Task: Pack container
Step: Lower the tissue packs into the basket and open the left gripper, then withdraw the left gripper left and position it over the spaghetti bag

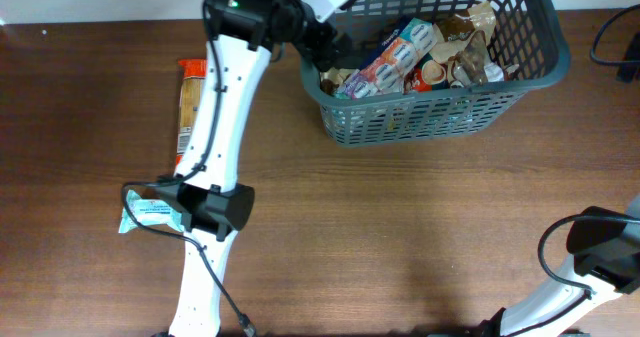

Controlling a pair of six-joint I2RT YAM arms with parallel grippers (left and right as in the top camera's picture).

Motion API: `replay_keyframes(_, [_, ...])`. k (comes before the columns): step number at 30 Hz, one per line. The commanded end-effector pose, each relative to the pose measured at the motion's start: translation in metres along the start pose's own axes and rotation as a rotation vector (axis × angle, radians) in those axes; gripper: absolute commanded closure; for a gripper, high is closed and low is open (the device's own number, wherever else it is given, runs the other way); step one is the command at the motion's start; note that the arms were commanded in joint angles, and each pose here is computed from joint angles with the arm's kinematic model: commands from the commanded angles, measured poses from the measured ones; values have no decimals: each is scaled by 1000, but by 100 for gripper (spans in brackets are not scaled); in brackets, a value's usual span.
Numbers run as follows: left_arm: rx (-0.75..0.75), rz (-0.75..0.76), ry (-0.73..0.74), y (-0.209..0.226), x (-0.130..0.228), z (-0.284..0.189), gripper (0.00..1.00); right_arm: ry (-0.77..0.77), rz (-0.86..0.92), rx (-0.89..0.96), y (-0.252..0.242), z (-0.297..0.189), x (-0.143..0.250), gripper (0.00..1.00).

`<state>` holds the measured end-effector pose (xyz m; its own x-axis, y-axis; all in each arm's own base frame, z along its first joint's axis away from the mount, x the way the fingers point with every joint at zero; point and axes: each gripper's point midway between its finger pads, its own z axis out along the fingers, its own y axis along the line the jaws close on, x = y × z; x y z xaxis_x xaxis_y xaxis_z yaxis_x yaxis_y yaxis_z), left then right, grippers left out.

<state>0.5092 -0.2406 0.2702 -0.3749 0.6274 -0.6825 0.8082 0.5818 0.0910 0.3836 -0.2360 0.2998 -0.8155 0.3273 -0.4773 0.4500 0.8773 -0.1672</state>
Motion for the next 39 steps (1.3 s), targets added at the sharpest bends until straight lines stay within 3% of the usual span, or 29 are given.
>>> replay_keyframes(1, [-113, -161, 148, 54, 59, -4, 1, -10, 11, 12, -4, -4, -1, 1])
replay_keyframes(6, [-141, -197, 164, 71, 72, -12, 1, -10, 11, 12, -4, -4, -1, 1])
replay_keyframes(12, [-288, -272, 206, 111, 94, -30, 1, -11, 11, 12, -4, -4, -1, 1])
replay_keyframes(22, [-352, -331, 177, 141, 107, -56, 1, -11, 11, 12, -4, -4, -1, 1])
replay_keyframes(29, [-374, -313, 111, 145, 90, -68, 1, -11, 11, 12, -4, -4, -1, 1])
replay_keyframes(39, [-285, -279, -126, 136, 34, -80, 1, -10, 11, 12, -4, -4, -1, 1])
